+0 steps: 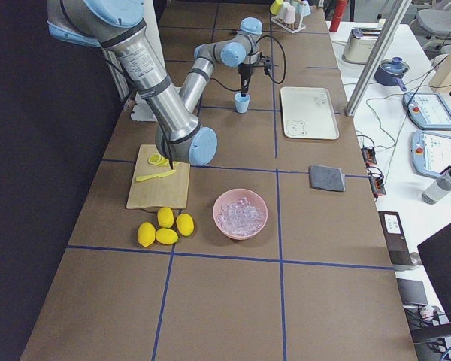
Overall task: Mash ice and strawberries in cup
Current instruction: 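Lift the ice cube and carry it above the blue cup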
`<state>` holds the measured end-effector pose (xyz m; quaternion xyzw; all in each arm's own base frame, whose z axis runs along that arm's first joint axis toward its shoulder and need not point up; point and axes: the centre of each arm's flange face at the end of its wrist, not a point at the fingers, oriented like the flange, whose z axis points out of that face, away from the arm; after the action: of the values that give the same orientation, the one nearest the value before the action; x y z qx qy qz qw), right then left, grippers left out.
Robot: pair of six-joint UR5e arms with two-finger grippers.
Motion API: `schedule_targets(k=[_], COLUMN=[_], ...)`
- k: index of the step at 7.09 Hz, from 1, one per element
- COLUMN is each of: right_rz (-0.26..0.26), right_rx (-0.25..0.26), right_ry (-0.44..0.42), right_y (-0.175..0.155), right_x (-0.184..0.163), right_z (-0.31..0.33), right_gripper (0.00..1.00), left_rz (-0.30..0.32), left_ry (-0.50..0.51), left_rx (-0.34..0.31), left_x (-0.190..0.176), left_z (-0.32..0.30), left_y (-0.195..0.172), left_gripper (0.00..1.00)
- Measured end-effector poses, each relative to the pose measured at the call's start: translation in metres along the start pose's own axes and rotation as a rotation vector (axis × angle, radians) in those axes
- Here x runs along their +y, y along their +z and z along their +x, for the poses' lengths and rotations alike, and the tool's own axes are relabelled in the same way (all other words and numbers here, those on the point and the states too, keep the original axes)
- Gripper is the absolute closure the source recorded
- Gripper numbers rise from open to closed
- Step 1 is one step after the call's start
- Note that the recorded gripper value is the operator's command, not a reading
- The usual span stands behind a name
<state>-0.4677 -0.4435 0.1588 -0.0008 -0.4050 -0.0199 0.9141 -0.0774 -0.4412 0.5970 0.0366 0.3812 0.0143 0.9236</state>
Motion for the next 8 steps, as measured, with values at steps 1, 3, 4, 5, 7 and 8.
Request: schedule_targets(k=[1,3,4,5,7,8], right_rz=[0.009,0.011,0.014,0.02,0.023,0.024], right_rx=[-0.001,0.004,0.013,0.019,0.017,0.02], right_ry=[-0.003,0.01,0.013,0.013,0.004,0.0], right_y=[0.012,0.031,0.039,0.047,0.06,0.064], right_x=[-0.004,-0.009,-0.004,0.001,0.007,0.009], right_z=[-0.013,-0.041,-0.049,-0.056,-0.065,-0.069], right_gripper=[1.0,1.0,1.0,1.0,0.98,0.97], left_rz=[0.001,0.001,0.001,0.001,0.001,0.001], left_ry=[0.0,0.001,0.002,0.002,0.002,0.002], left_rx=[0.0,0.0,0.0,0.0,0.0,0.0], left_x=[0.0,0.0,0.0,0.0,0.0,0.0], left_z=[0.0,0.0,0.0,0.0,0.001,0.0], left_y=[0.0,0.0,0.0,0.0,0.0,0.0], left_gripper=[0.0,0.0,0.0,0.0,0.0,0.0])
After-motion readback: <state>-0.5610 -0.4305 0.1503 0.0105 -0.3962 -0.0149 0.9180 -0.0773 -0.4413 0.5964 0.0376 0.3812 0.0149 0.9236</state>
